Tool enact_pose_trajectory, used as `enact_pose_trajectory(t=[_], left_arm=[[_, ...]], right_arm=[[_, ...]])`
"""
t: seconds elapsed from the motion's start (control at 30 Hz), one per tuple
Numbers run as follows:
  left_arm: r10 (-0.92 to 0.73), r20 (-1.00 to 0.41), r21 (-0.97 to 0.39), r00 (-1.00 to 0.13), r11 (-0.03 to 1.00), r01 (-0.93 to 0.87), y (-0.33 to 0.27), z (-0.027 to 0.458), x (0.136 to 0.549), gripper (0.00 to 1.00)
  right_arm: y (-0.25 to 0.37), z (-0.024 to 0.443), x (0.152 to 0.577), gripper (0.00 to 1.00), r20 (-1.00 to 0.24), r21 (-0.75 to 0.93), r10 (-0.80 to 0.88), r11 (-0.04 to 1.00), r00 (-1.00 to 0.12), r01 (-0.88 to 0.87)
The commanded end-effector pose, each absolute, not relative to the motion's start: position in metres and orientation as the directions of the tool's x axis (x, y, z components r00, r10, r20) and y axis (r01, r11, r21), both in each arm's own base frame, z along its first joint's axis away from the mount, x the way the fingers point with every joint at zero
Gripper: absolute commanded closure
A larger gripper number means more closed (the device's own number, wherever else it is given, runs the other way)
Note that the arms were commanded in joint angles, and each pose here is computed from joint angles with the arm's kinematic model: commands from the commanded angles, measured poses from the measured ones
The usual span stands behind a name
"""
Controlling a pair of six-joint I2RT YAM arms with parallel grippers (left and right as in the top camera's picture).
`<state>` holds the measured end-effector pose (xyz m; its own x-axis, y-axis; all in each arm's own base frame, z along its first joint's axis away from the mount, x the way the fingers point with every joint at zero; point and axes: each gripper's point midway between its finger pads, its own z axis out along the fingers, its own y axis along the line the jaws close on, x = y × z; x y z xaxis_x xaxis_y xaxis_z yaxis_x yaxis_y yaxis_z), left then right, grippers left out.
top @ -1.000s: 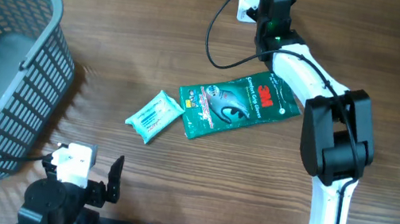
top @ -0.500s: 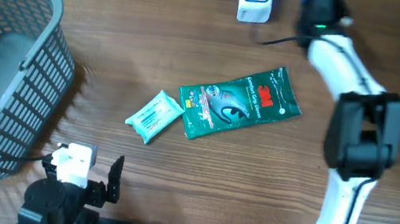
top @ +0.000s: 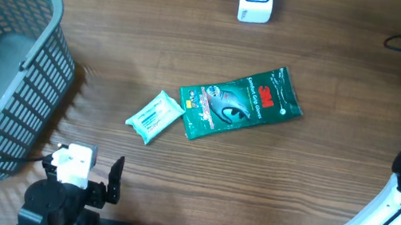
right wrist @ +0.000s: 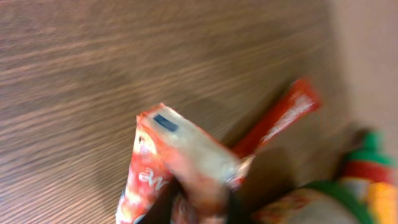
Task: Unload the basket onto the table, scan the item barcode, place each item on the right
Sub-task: 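Carry the snack pack to the right side and release it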
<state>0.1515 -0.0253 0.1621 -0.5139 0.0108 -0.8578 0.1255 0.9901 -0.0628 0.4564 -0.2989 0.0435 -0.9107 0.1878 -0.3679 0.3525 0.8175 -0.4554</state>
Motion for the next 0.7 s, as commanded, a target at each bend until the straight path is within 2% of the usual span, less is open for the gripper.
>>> enact_pose_trajectory(t=[0.0,0.13,0.23,0.3,0.33,0.43,0.57,0.67], left_arm=[[0.004,-0.864,-0.072,-0.504,0.989,0.13,-0.027,0.165,0.151,0.0],[0.004,-0.864,-0.072,-0.504,0.989,0.13,-0.027,0.165,0.151,0.0],[0.004,-0.864,-0.072,-0.504,0.989,0.13,-0.027,0.165,0.151,0.0],[0.004,-0.864,-0.072,-0.504,0.989,0.13,-0.027,0.165,0.151,0.0],[0.004,-0.864,-0.072,-0.504,0.989,0.13,-0.027,0.165,0.151,0.0],[0.004,-0.864,-0.072,-0.504,0.989,0.13,-0.027,0.165,0.151,0.0],[0.004,-0.864,-0.072,-0.504,0.989,0.13,-0.027,0.165,0.151,0.0],[0.004,-0.864,-0.072,-0.504,0.989,0.13,-0.027,0.165,0.151,0.0]], right_arm=[[-0.26,0.084,0.487,0.0,-0.517,-0.17,0.308,0.877,-0.799,0.449],[-0.206,0.2,0.489,0.0,-0.65,0.08,0.365,0.905,-0.666,0.417],[-0.15,0.262,0.469,0.0,-0.656,0.258,0.441,0.894,-0.612,0.367],[-0.091,0.286,0.46,0.0,-0.608,0.407,0.472,0.876,-0.639,0.259],[-0.043,0.293,0.455,0.0,-0.562,0.502,0.444,0.854,-0.697,0.139],[0.068,0.288,0.434,0.0,-0.438,0.657,0.297,0.75,-0.848,-0.076],[0.17,0.239,0.391,0.0,-0.296,0.685,0.089,0.714,-0.951,-0.146],[0.243,0.197,0.346,0.0,-0.143,0.707,-0.028,0.697,-0.989,-0.122]])
